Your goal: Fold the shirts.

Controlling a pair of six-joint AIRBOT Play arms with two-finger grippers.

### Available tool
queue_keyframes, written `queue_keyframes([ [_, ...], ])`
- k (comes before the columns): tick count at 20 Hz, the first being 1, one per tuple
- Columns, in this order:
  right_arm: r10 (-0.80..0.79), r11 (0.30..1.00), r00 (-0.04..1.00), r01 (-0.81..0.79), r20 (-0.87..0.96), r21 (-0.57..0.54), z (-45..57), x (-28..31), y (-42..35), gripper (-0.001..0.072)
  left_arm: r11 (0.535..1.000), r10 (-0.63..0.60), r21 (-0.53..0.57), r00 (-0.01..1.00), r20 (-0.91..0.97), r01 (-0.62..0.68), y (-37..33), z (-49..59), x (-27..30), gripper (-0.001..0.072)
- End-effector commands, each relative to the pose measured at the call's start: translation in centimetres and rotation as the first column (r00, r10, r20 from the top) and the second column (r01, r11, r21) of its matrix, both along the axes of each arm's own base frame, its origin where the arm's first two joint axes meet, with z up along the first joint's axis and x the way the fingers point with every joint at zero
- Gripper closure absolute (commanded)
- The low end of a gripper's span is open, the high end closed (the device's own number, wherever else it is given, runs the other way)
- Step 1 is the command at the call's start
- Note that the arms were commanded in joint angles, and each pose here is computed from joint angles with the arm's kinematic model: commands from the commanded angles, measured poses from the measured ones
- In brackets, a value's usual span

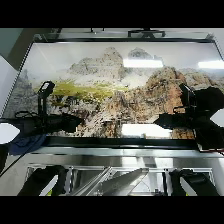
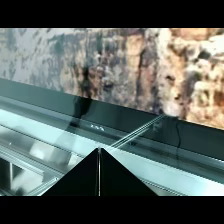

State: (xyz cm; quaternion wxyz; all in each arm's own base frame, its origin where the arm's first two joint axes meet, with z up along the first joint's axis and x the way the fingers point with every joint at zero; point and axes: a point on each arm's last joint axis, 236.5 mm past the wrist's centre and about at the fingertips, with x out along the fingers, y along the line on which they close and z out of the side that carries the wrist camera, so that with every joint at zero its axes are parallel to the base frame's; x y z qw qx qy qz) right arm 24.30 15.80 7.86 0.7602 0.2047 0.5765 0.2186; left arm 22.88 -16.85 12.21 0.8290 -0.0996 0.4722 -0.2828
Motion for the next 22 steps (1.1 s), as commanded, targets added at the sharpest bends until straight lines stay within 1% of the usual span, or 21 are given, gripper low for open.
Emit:
queue_keyframes([
  [1,0.001,1.000,1.000,-0.001,-0.001,0.000,0.0,0.0,0.0,0.0698,0.985,0.143,0.106,0.990,-0.021,-0.140,3.9,-1.5,1.2,0.0696],
  [2,0.001,1.000,1.000,-0.001,-0.001,0.000,0.0,0.0,0.0,0.0698,0.972,0.199,0.132,0.980,-0.030,-0.193,5.5,-1.8,1.6,0.0591],
  [3,0.001,1.000,1.000,-0.001,-0.001,0.000,0.0,0.0,0.0,0.0698,0.959,0.251,0.144,0.967,-0.034,-0.244,7.0,-2.0,2.1,0.0377],
  [5,0.001,1.000,1.000,-0.001,-0.001,0.000,0.0,0.0,0.0,0.0698,0.923,0.358,0.159,0.933,-0.026,-0.350,10.5,-2.2,3.2,0.0370],
  [6,0.001,1.000,1.000,-0.001,-0.001,0.000,0.0,0.0,0.0,0.0698,0.907,0.388,0.185,0.921,-0.023,-0.378,12.5,-2.6,3.6,0.0370],
  [9,0.001,1.000,1.000,-0.001,-0.001,0.000,0.0,0.0,0.0,0.0698,0.819,0.557,0.243,0.822,-0.116,-0.520,19.6,-5.3,3.7,0.0369],
  [10,0.001,1.000,1.000,-0.001,-0.001,0.000,0.0,0.0,0.0,0.0698,0.784,0.608,0.257,0.782,-0.136,-0.565,22.2,-6.3,3.8,0.0369],
  [12,0.002,1.000,1.000,-0.002,-0.001,0.001,0.0,-0.1,0.1,0.0698,0.689,0.720,0.281,0.677,-0.154,-0.668,27.1,-8.3,4.0,0.0369],
  [15,0.002,1.000,1.000,-0.002,-0.004,0.000,-0.1,0.0,0.0,0.0698,0.574,0.818,0.309,0.520,-0.245,-0.758,32.9,-11.8,2.0,0.0368],
  [16,0.001,1.000,1.000,-0.001,-0.006,0.000,-0.2,0.0,0.0,0.0698,0.533,0.842,0.313,0.457,-0.285,-0.786,34.5,-13.0,0.8,0.0248],
  [17,0.001,1.000,1.000,-0.001,-0.007,-0.001,-0.2,0.0,0.0,0.0698,0.489,0.862,0.315,0.394,-0.320,-0.813,35.9,-14.1,-0.2,-0.0013],
  [20,0.001,1.000,1.000,-0.001,-0.008,-0.001,-0.2,0.0,0.0,0.0698,0.362,0.893,0.321,0.228,-0.387,-0.875,39.9,-17.2,-3.3,-0.0013],
  [21,0.001,1.000,1.000,-0.001,-0.009,-0.001,-0.2,0.0,0.0,0.0698,0.332,0.899,0.324,0.192,-0.393,-0.886,41.1,-17.9,-3.8,-0.0013],
  [22,0.001,1.000,1.000,-0.001,-0.008,-0.001,-0.2,0.0,0.0,0.0698,0.314,0.899,0.326,0.169,-0.404,-0.891,42.3,-18.4,-4.3,-0.0013],
])
